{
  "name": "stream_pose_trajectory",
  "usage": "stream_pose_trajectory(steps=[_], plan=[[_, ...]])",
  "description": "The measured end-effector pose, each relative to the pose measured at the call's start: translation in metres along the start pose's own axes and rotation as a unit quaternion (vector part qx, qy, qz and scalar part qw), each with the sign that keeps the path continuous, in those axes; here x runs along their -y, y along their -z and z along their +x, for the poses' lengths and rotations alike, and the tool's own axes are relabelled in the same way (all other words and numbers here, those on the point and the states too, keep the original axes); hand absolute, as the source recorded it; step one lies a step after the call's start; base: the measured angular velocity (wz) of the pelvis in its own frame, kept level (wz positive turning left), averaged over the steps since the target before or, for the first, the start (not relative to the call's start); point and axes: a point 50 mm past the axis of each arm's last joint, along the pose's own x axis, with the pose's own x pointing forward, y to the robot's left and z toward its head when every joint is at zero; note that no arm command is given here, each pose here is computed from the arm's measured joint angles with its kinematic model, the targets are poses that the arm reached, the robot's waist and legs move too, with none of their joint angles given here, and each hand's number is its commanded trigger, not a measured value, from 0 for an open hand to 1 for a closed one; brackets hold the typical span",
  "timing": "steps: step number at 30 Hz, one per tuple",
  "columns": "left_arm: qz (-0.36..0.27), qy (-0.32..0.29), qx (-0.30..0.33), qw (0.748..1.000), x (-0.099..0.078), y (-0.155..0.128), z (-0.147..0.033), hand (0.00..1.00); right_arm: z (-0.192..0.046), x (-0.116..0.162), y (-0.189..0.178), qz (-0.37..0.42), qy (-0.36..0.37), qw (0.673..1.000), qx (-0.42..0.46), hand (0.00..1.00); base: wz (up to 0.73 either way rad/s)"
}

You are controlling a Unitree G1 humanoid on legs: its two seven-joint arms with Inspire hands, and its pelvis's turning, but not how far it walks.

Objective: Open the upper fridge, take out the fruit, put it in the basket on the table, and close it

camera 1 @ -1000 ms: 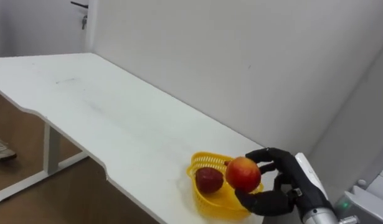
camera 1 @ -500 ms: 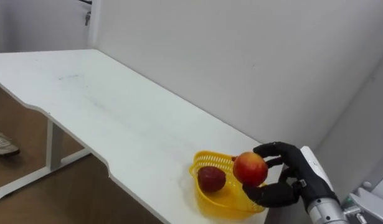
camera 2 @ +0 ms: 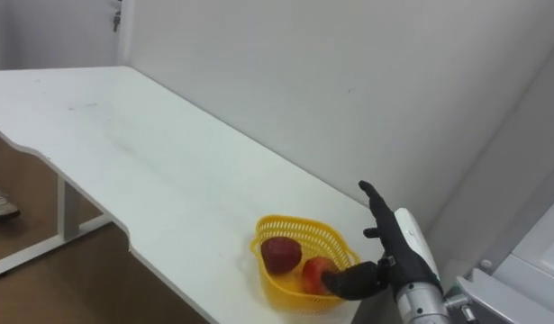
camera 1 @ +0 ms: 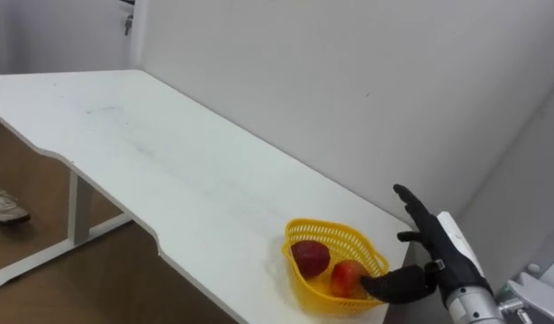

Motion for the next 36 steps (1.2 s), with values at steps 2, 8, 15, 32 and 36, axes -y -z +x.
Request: stream_pose_trajectory(steps=[2,8,15,32,36], plan=[[0.000,0.000,0.001,1.000,0.000,0.000,0.000,0.00,0.000,0.000,0.000,0.000,0.000,1.000,0.000,0.00,0.00],[-0.003,-0.003,0.004,1.000,0.005,-0.002,0.000,0.00,0.000,0.000,-0.002,0.003,0.000,1.000,0.004,0.00,-0.04],[-0.016,-0.004,0.005,1.000,0.006,-0.004,0.000,0.00,0.000,0.000,-0.003,0.006,0.001,1.000,0.006,0.00,0.00],[-0.051,-0.002,0.025,0.998,0.018,-0.009,-0.002,0.00,0.006,0.038,-0.061,0.055,0.059,0.989,0.120,0.00,-0.04],[-0.053,-0.003,0.035,0.998,0.023,-0.012,-0.002,0.00,0.001,0.046,-0.078,0.053,0.055,0.983,0.167,0.00,-0.25]])
